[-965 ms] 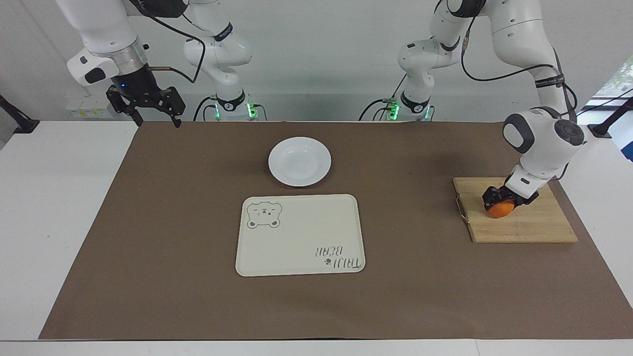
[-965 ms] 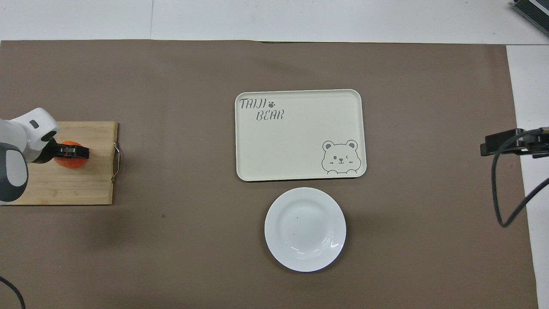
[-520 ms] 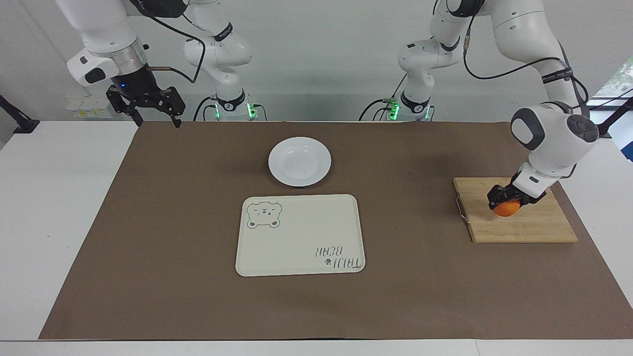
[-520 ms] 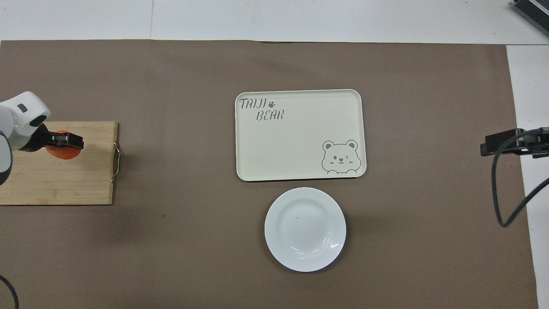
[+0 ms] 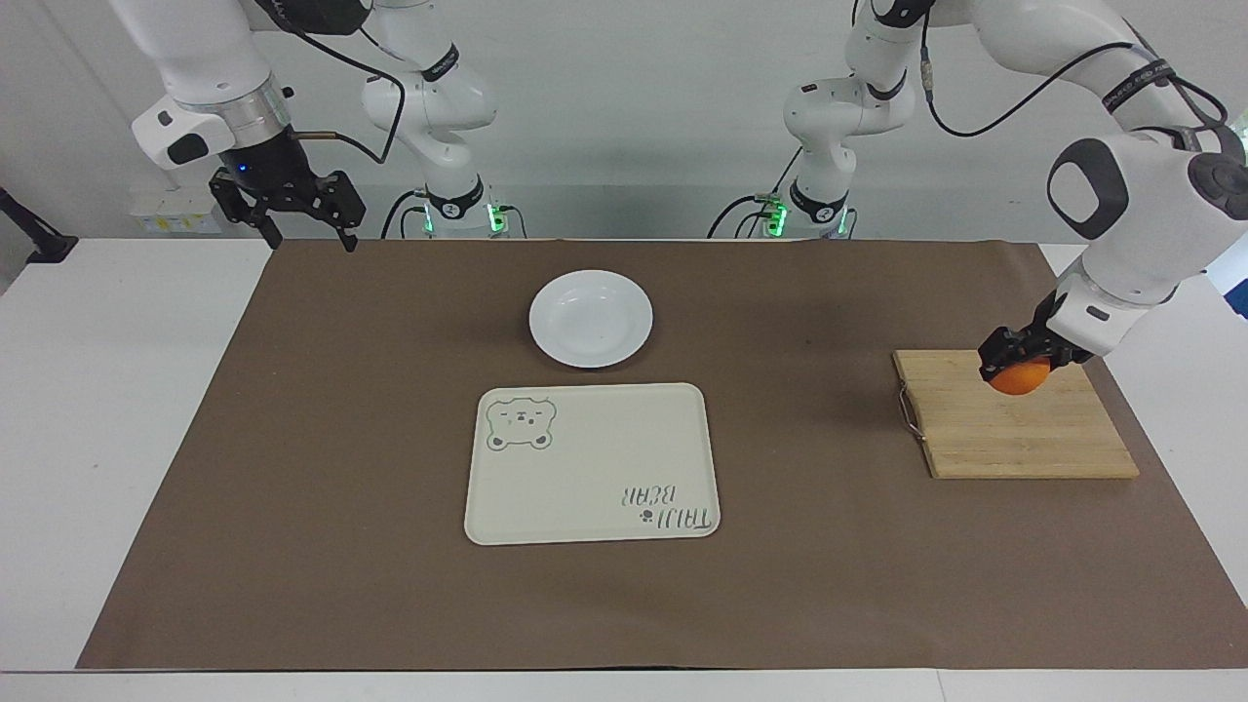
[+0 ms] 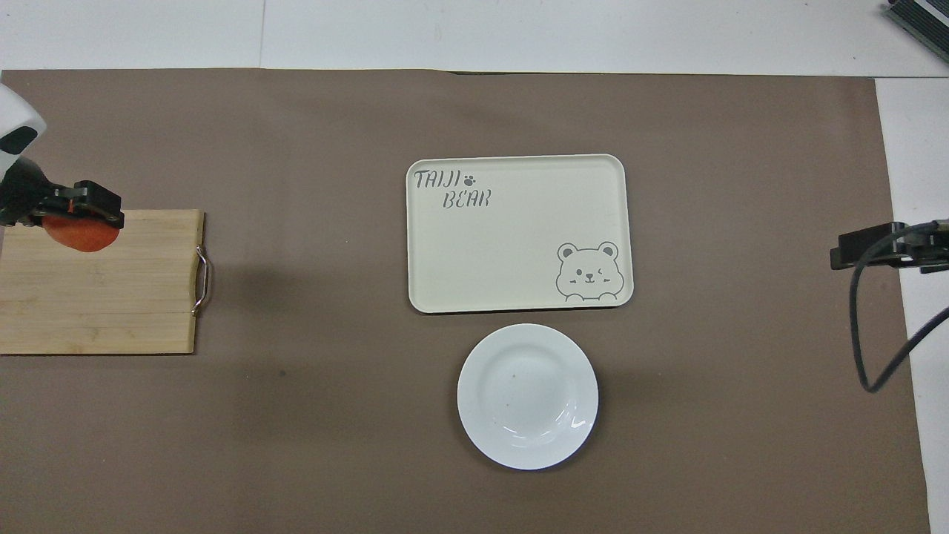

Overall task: Place orange and plate with both arms
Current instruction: 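Lift the orange off the cutting board with the left gripper, then carry the orange with the left gripper over the white plate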

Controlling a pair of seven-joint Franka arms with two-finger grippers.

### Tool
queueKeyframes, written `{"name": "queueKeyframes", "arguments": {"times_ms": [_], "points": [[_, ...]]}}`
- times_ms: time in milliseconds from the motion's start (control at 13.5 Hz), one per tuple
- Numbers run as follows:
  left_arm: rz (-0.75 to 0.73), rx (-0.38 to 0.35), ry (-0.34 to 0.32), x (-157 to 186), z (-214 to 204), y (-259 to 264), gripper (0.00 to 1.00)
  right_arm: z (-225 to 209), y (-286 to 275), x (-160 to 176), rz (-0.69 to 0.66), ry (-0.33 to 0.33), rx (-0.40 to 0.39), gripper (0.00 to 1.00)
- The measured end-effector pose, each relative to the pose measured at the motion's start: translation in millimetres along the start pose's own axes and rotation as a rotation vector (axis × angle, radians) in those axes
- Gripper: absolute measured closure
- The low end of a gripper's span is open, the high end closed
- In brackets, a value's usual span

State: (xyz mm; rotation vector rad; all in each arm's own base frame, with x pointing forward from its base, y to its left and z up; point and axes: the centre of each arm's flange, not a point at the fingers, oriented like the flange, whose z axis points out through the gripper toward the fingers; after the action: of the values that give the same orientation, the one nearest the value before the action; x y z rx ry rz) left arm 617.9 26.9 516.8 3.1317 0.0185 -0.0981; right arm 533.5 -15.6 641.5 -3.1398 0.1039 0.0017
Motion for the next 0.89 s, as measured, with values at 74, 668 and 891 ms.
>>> {"name": "queueKeyframes", "arguments": {"times_ms": [74,668,891], "points": [[-0.008,0.002,-0.012,-4,-13,12,0.22,0,0,0,0.000,0.000,0.000,0.00],[0.051,0.008,0.017,-37,-64,68,0.22,0,2,0,0.003,0.000,0.000,0.00],[0.060,0.013,0.009,-42,-51,114,0.22,0,1,0,0.003,-0.003,0.000,0.00]]}}
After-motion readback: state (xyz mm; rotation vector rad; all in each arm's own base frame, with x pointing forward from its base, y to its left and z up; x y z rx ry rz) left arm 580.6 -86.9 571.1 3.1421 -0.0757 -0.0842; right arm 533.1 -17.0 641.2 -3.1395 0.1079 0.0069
